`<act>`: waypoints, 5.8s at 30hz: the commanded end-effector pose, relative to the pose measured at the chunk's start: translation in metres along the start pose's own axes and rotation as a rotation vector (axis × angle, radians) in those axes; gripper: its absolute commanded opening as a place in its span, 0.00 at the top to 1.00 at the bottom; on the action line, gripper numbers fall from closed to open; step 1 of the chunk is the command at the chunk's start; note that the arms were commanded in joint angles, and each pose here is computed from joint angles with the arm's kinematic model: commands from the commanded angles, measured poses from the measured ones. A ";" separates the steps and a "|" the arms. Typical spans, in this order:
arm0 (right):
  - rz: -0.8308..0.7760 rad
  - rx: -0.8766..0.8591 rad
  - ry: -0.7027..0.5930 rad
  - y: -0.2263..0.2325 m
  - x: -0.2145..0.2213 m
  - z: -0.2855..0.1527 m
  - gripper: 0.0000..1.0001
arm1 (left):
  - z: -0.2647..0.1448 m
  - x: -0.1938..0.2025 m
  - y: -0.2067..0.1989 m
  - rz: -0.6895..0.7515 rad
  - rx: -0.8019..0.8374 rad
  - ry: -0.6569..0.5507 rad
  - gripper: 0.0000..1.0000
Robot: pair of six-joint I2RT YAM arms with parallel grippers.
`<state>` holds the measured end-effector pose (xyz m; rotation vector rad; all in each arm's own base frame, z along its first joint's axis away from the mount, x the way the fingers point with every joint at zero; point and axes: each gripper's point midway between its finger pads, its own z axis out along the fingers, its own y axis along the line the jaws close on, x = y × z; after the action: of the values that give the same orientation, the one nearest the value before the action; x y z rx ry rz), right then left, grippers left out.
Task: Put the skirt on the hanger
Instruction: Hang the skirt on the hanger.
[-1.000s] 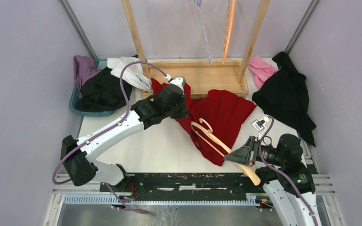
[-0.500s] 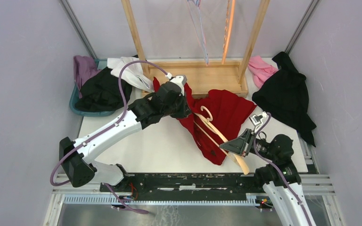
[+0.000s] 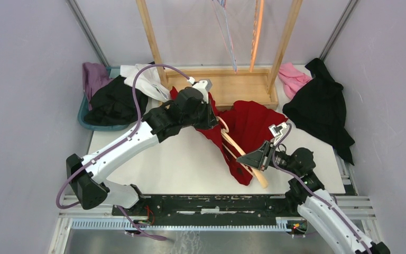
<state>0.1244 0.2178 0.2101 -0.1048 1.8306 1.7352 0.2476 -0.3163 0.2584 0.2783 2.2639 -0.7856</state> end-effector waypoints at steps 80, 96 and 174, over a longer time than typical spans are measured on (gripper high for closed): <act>-0.420 0.137 0.023 -0.040 0.018 0.105 0.99 | -0.051 0.051 0.043 -0.140 0.144 -0.159 0.32; -0.438 0.146 0.046 -0.041 0.026 0.105 0.99 | -0.047 0.040 0.067 -0.195 0.060 -0.165 0.54; -0.913 1.043 0.280 -0.122 0.081 0.015 0.49 | -0.067 -0.007 0.060 -0.255 0.086 -0.341 0.97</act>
<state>0.1147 0.2380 0.0538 -0.7218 2.1666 0.0792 0.2243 -0.2247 0.2243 -0.0757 2.1467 -0.9102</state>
